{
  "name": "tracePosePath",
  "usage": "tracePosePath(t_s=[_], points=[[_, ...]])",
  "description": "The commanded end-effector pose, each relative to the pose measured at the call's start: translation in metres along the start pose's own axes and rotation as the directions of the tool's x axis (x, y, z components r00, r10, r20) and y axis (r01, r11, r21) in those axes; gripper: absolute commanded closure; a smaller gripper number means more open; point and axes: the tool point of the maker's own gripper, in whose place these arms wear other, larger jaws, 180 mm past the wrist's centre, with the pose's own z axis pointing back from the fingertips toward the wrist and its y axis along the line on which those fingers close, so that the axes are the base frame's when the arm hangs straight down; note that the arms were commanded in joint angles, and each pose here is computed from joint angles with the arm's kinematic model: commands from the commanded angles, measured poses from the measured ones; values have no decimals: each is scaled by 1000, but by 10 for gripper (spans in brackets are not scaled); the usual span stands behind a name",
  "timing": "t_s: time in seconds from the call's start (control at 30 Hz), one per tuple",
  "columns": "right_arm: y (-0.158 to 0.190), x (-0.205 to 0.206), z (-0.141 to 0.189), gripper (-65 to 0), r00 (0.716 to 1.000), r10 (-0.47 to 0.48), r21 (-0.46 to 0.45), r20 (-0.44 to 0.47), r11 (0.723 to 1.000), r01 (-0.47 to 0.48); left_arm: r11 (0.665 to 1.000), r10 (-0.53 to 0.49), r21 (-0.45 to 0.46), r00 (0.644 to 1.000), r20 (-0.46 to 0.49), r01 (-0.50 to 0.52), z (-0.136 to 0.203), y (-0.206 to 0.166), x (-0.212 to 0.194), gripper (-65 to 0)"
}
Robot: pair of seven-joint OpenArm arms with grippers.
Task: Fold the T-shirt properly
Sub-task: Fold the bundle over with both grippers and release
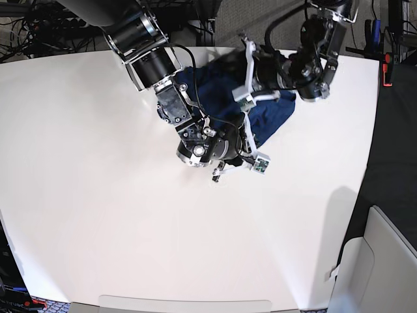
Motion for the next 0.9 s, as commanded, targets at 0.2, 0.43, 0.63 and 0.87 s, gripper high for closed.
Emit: tracePosePath(t_s=[0.2,0.43,0.63,0.87], points=[[-40,-35,36,-61,993,33,-119,-109,992,-46,977,-10,210,989,-149,41,14,59,-33,-96],[-47,-74,71,-61,983,39,-199,-178,977,-75,936,-57,335,985,-164,110,26,97,-15,-96],[-65,-117,106,-61,981,-121,-303,-151,950,70,919,-55,383,992,-111,94,34,127,9,-96],[-69,-123,143,-61,969,-245,-328,22,914,238,871,-109,483,994,17,87,78,136,48,-95]])
